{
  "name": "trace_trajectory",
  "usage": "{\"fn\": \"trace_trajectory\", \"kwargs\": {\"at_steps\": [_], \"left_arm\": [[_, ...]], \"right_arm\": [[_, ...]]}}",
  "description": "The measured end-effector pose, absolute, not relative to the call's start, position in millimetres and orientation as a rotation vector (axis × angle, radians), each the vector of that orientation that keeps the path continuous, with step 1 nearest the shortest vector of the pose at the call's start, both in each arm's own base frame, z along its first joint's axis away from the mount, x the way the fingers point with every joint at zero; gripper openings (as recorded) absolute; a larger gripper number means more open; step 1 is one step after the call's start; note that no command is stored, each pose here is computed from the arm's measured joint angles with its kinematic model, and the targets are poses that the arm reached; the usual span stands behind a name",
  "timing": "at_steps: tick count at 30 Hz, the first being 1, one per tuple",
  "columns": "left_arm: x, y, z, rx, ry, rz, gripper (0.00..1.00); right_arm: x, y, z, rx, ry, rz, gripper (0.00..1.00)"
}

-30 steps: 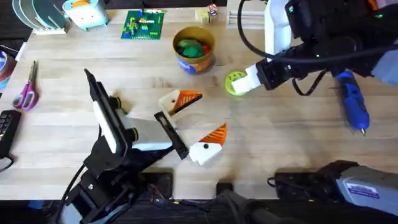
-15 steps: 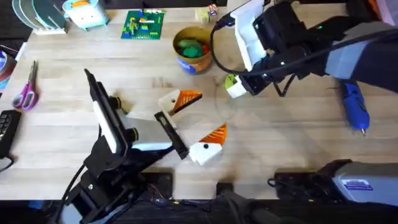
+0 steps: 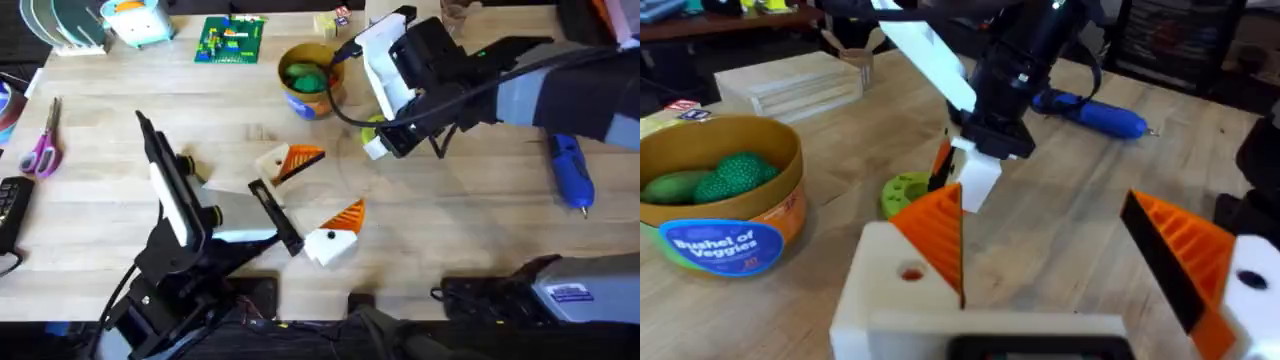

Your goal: Pick up the gripper from the table and insert it into the empty holder that is missing its gripper. Then pick up a screw, insert it into the mounting hole, and use the screwdriver to tighten it. Finally, clean up the table by picking up the vegetable and placing it into the bucket.

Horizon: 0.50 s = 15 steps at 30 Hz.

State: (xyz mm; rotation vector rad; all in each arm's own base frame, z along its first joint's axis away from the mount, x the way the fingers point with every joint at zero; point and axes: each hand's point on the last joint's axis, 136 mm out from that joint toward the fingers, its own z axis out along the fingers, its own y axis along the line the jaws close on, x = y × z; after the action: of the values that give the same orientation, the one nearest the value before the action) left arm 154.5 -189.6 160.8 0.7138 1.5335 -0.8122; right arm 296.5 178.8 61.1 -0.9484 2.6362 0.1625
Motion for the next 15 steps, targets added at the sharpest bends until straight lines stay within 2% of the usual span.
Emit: {"fn": "trace_trajectory", "kwargs": {"at_steps": [15], "left_arm": [[154.2,-189.8,161.0,0.715,1.532,-0.814,0.993]], "right_arm": [[296.4,178.6,61.0,-0.949,2.637,0.162,0.293]]}}
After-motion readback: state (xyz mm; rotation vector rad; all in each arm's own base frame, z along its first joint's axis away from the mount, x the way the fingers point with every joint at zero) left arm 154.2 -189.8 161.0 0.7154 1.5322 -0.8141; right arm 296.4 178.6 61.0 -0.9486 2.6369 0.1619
